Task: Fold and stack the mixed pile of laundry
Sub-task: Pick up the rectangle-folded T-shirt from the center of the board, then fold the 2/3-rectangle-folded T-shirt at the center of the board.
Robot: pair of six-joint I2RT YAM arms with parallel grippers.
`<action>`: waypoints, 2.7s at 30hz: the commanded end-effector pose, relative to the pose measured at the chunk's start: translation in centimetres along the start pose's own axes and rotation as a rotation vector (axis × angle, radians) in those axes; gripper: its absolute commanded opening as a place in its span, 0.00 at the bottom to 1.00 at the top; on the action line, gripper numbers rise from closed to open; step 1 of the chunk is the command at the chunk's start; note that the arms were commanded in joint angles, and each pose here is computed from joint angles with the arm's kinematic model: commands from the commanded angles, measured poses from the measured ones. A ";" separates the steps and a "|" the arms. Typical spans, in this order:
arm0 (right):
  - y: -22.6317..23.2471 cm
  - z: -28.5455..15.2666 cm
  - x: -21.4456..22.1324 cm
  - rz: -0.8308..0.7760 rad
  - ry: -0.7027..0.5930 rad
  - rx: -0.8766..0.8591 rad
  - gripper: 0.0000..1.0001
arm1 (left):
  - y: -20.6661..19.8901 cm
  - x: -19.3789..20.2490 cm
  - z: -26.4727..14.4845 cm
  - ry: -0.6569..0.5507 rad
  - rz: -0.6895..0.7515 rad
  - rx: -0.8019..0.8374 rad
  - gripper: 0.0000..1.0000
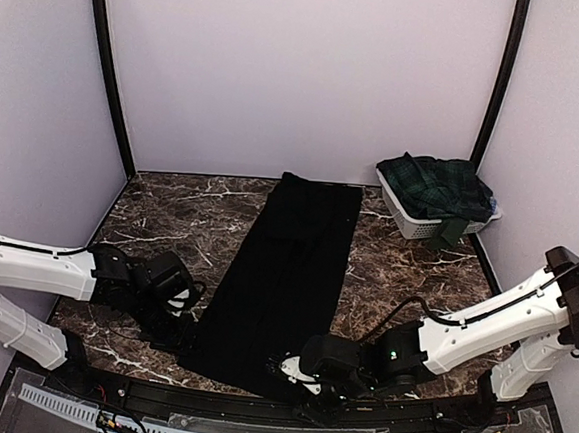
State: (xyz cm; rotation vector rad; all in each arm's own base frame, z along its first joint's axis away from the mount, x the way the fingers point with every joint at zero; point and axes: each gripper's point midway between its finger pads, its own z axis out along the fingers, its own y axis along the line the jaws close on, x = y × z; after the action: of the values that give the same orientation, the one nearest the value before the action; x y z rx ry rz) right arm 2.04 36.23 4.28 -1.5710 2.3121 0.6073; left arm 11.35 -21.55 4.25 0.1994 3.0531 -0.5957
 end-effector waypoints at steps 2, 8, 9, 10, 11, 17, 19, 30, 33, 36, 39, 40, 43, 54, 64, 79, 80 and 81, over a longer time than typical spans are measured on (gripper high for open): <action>-0.7 0.9 0.0 -0.029 0.004 0.076 0.53 | 0.3 0.5 0.5 0.025 -0.017 -0.009 0.45; -0.7 2.4 1.0 -0.063 0.068 0.119 0.53 | 0.4 0.8 1.1 0.038 -0.016 -0.012 0.45; -0.8 2.5 1.1 -0.067 0.074 0.127 0.52 | 0.4 0.7 1.2 0.037 -0.013 -0.011 0.45; -0.9 2.7 1.1 -0.068 0.082 0.135 0.51 | 0.5 0.8 1.3 0.039 -0.011 -0.015 0.45; -1.0 2.8 1.2 -0.068 0.092 0.147 0.49 | 0.7 0.8 1.5 0.042 -0.011 -0.025 0.45; -1.6 3.2 1.5 -0.057 0.128 0.198 0.40 | 1.7 1.5 2.2 0.062 -0.017 -0.080 0.43; -1.5 3.0 1.4 -0.053 0.126 0.200 0.39 | 1.6 1.4 1.4 0.036 -0.001 -0.092 0.44; -1.9 1.4 1.2 -0.030 0.137 0.261 0.14 | 2.4 2.1 -0.1 0.024 -0.032 -0.119 0.45; -2.2 1.2 1.1 -0.027 0.133 0.278 0.00 | 3.0 2.3 0.4 0.037 -0.040 -0.146 0.46; -2.3 1.1 1.0 -0.027 0.127 0.289 0.00 | 3.0 2.3 0.8 0.041 -0.043 -0.143 0.46; -2.3 0.9 0.6 -0.025 0.116 0.292 0.00 | 2.8 2.4 1.4 0.048 -0.050 -0.122 0.46; -2.2 0.9 0.4 -0.025 0.109 0.291 0.00 | 3.0 2.6 1.6 0.054 -0.049 -0.125 0.45; -2.2 0.8 0.2 -0.022 0.103 0.291 0.00 | 2.9 2.8 2.1 0.069 -0.043 -0.117 0.42; -2.6 -0.2 -0.7 -0.015 0.064 0.319 0.00 | 1.2 1.5 1.6 0.022 -0.024 -0.064 0.06; -5.2 -3.7 -3.4 0.060 -0.053 0.350 0.00 | -2.0 -2.0 -2.6 -0.132 0.021 0.000 0.00; -15.5 -7.5 -8.1 0.166 -0.209 0.489 0.00 | -5.2 -14.6 -4.9 -0.386 0.051 0.080 0.00; -16.7 -7.7 -8.3 0.177 -0.219 0.505 0.00 | -5.4 -15.4 -4.2 -0.385 0.061 0.077 0.00; -17.6 -7.8 -8.6 0.180 -0.228 0.515 0.00 | -5.9 -16.5 -4.4 -0.401 0.062 0.088 0.00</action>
State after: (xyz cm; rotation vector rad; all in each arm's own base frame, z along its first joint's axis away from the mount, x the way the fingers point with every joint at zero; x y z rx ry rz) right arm 17.97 33.16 9.58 -1.0813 2.2996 0.1589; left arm 22.94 -25.05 9.55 0.0897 2.7536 -0.6352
